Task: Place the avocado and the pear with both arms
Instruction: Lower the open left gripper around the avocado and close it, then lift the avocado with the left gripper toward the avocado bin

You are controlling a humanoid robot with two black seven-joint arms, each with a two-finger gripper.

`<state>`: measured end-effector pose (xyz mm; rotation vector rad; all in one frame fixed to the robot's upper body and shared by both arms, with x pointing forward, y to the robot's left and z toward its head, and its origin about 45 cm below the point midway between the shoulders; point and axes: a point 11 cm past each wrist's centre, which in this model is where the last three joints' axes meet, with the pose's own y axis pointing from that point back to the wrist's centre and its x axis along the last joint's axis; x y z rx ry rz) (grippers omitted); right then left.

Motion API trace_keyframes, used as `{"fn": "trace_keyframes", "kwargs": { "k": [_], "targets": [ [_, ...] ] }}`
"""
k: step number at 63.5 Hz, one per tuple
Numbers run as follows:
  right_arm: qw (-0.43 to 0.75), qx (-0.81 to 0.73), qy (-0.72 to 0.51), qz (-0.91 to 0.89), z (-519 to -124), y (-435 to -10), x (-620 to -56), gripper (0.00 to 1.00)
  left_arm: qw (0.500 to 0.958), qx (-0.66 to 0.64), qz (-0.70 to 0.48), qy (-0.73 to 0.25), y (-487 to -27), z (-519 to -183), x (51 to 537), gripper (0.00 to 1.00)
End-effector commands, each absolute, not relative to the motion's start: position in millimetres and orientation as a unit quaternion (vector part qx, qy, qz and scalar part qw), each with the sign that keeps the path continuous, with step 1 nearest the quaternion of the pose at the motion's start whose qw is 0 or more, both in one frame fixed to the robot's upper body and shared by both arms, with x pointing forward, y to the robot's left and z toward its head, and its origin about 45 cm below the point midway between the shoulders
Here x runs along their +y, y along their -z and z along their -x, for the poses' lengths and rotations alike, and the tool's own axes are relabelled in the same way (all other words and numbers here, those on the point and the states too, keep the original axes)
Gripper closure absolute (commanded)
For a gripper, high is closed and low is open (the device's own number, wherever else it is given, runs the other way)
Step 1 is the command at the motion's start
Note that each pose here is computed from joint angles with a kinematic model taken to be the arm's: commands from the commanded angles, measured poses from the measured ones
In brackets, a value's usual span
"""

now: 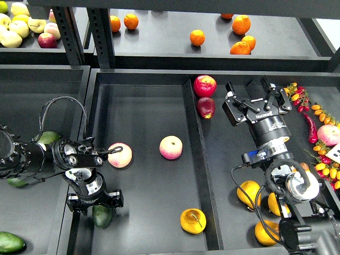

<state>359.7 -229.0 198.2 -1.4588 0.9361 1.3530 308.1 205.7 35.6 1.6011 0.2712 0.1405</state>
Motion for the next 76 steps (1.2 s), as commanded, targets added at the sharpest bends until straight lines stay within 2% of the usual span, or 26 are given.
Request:
{"fn": "trace_keyframes", "kwargs": {
  "k": [1, 22, 31, 46, 63, 76],
  "targets": [
    [0.454, 0.379, -0.548, 0.591, -359.7, -198.2, -228.9, 0.00, 0.688, 0.127, -0.711, -0.064, -34.2, -306.6, 204.8, 0.28],
    [0.454, 0.380, -0.549, 0.591, -359.7, -197.7, -229.0, 0.00, 0.700, 0.139, -0.695, -0.083, -34.7, -312.4, 199.7, 0.68],
    [0.454, 0.380, -0.548, 0.590, -359.8, -197.7, -229.2, 0.00, 0.702, 0.143, -0.693, -0.087, -34.8, -313.0, 199.4, 0.78],
    [0.454, 0.380, -0.548, 0.591, -359.7, -197.6, -229.1, 0.00, 0.711, 0.138, -0.684, -0.093, -43.2, -321.2, 191.5, 0.80],
    [0.454, 0.380, -0.548, 0.590, -359.8, -197.7, -229.2, 0.00, 0.736, 0.090, -0.660, -0.123, -93.0, -367.4, 166.0, 0.79],
    [0.454, 0.380, -0.548, 0.591, -360.1, -198.2, -229.0, 0.00, 0.742, 0.067, -0.653, -0.135, -115.3, -385.1, 157.7, 0.79]
  ]
}}
